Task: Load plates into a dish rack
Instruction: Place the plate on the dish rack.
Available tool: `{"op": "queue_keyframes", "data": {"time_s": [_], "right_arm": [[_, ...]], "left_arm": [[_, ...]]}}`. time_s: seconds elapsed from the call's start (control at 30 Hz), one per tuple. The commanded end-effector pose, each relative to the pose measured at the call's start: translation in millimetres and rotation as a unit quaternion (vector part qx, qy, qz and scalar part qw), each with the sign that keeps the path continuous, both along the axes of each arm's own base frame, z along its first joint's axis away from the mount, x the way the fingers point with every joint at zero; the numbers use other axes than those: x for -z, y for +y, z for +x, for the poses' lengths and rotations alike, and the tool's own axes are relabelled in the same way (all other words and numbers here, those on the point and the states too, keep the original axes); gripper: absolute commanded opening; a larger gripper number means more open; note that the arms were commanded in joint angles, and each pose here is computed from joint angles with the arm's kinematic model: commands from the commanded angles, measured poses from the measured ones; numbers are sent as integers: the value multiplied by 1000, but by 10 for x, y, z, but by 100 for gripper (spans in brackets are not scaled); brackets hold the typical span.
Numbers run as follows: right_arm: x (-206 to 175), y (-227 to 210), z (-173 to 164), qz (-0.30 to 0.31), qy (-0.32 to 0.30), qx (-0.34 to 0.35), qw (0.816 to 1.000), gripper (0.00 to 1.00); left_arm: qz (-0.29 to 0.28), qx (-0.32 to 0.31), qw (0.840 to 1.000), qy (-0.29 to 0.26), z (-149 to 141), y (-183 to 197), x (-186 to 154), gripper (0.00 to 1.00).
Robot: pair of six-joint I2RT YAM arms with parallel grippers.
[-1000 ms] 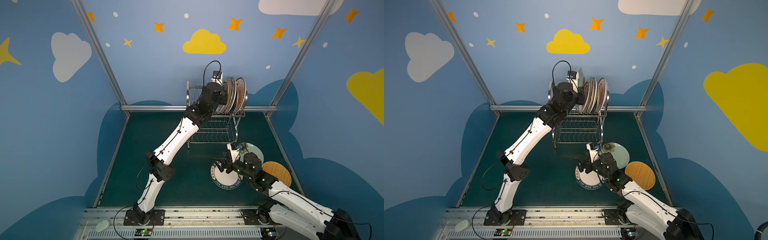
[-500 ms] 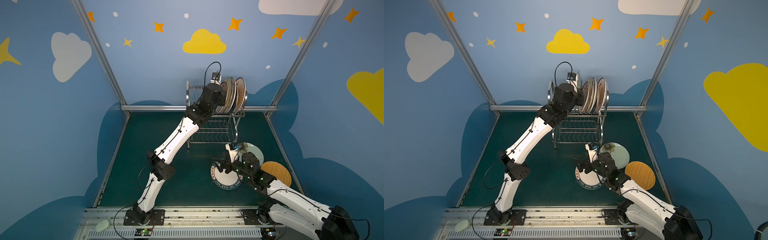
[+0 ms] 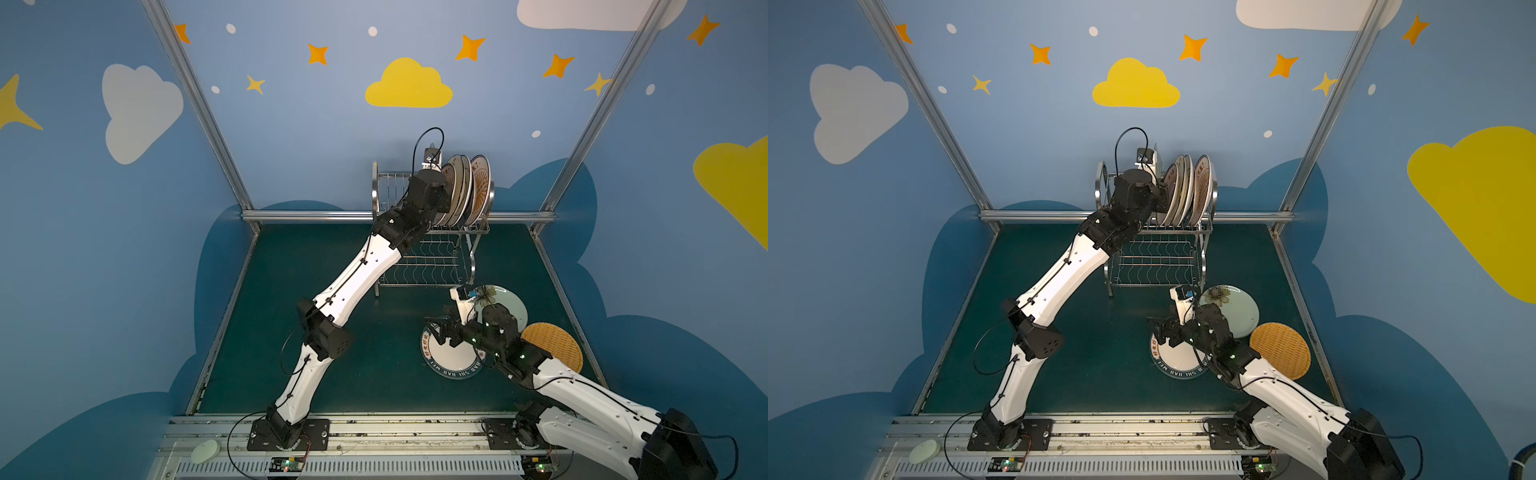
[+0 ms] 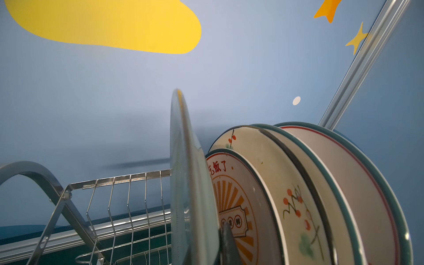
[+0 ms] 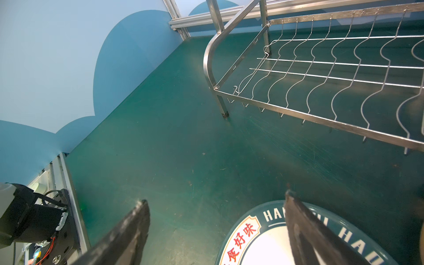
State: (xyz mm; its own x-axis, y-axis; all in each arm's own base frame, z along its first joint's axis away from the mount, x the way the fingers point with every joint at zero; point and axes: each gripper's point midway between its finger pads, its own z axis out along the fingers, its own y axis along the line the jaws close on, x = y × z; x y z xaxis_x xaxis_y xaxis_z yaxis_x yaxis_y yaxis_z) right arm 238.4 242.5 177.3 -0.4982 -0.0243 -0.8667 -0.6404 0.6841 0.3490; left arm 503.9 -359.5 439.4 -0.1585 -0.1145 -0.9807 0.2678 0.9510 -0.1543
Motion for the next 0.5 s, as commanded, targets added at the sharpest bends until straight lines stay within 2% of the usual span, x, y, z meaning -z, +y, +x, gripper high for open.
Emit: {"op": "queue_keyframes", "data": {"time_s": [0.0,0.13,0.47], "right_arm": [[-124,41,33,3,-10,-1,1000,90],[-127,38,37,2,-10,0,1000,90],[-105,53,47,-1,-4,-1,1000,90]], "left_arm": [[-22,-31,998,-43,60,140,-277,4],[-13,-32,998,-45,49,103,-254,15],[18,-65,996,-65,23,32,-221,12]]}}
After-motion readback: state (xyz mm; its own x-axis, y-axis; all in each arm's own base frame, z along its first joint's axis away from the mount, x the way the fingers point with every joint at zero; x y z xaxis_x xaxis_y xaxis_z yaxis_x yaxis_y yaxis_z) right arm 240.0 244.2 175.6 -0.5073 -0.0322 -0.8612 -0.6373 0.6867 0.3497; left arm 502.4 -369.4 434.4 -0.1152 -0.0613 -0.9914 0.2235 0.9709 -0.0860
